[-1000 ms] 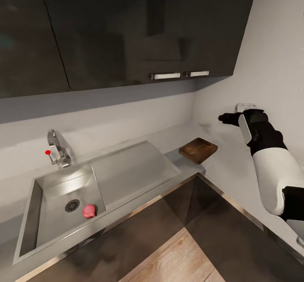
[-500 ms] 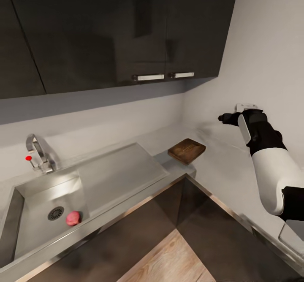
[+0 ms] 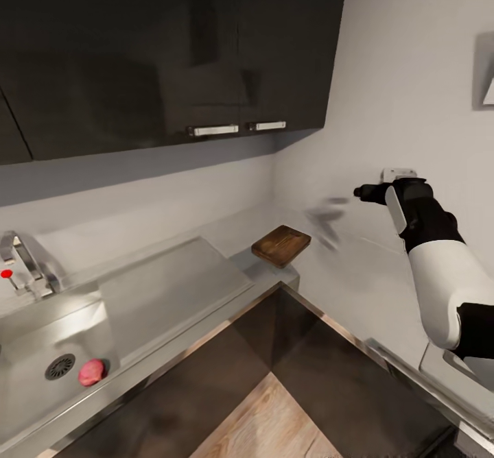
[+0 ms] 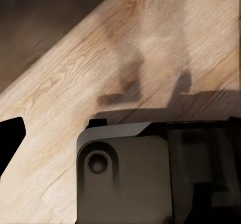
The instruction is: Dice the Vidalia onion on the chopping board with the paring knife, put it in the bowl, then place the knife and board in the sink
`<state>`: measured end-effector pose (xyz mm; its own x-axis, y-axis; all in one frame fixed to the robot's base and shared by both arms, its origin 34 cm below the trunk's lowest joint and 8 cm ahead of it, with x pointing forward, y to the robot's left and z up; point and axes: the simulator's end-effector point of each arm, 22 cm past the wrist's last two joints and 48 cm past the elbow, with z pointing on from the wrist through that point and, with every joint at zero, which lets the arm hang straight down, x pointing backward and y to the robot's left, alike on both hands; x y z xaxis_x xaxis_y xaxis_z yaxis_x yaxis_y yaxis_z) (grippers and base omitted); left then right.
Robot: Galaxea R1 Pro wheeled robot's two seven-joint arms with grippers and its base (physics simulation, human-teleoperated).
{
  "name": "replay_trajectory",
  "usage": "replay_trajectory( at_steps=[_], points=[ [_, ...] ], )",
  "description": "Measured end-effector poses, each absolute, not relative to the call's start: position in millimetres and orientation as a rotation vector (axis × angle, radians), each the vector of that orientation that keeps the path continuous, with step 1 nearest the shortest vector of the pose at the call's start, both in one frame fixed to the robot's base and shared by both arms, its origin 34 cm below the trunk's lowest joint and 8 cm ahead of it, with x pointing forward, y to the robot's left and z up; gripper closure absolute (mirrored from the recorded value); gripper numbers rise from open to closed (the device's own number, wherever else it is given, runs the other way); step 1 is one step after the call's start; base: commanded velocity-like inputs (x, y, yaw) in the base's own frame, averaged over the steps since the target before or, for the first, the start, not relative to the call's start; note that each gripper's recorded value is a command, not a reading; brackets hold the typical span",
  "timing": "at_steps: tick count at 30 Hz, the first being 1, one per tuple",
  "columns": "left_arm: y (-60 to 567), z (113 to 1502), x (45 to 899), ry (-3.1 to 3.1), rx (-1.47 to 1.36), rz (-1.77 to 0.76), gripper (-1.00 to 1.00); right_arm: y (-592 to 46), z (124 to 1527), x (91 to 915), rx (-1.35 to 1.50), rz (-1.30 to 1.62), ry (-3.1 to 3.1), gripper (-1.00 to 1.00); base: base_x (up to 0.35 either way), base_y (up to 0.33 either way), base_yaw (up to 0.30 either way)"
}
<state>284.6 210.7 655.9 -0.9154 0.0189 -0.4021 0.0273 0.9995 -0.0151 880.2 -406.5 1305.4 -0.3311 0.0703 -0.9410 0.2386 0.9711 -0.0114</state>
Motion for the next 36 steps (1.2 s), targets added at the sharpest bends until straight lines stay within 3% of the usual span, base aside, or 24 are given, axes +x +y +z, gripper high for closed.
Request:
replay_trajectory(
  at_steps=[10,27,36],
  points=[
    [210.7,657.1,286.9,2.721,0.033,-0.028,-1.00,-398.9,1309.5,879.7,0.212,-0.164,1.903,-1.00,0.004,-0.008,-0.124],
    [211.5,657.5,287.6,2.719,0.033,-0.027,-1.00,-371.9,1309.2,884.1,0.146,-0.176,1.909,-1.00,0.142,-0.214,-0.001],
    [211.9,657.5,288.0,2.719,0.034,-0.026,-1.00,-362.1,1308.1,886.0,0.135,-0.163,1.910,-1.00,0.055,-0.048,0.000]
  ],
)
